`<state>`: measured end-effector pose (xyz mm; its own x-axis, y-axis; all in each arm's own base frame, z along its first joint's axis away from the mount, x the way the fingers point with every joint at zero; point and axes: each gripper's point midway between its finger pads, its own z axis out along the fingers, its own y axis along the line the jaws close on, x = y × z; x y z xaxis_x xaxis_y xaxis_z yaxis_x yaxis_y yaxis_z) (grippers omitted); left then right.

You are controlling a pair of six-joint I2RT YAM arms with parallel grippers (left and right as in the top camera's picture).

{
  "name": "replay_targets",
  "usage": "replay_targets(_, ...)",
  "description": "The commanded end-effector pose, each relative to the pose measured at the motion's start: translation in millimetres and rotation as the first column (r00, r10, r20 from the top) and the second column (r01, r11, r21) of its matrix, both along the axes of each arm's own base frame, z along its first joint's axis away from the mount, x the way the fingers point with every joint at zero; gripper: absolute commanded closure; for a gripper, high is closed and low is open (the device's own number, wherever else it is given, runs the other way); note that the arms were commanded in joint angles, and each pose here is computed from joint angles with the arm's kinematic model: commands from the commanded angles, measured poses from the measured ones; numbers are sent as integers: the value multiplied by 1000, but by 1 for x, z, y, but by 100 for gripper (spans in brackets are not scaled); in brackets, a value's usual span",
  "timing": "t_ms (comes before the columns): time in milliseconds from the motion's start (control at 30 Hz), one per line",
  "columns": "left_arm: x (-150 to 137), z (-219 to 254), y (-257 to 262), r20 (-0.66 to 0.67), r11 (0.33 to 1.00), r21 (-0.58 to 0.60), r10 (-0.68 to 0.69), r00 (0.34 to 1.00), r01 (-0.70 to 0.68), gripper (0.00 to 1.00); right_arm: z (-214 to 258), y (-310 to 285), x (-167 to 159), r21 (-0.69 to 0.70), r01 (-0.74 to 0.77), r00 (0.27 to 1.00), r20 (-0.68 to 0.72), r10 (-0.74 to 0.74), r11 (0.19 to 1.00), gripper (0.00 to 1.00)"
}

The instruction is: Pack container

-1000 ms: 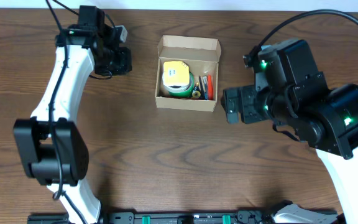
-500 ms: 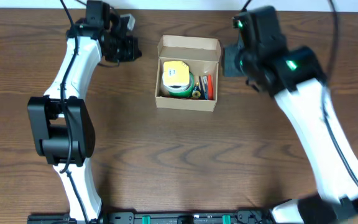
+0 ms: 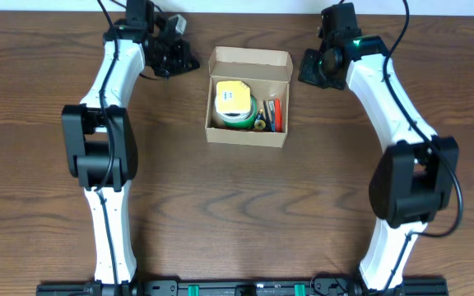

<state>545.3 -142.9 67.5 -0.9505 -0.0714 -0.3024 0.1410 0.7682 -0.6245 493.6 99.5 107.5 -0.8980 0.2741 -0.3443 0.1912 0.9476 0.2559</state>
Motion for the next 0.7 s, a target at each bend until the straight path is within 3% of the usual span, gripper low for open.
replay_targets(0,1,-6,-7,-39,998,-64,-3,999,1,95,-27,6,5,94,22,998,-53,-17,995,99)
replay_targets(367,4,-5,-15,-35,992,-127,-10,999,5,94,-80,36,31,296,51,996,-80,-29,954,99)
replay_targets(667,4,-4,-16,-36,991,-133,-14,999,9,94,-83,53,54,391,12,1000,4,-15,920,99)
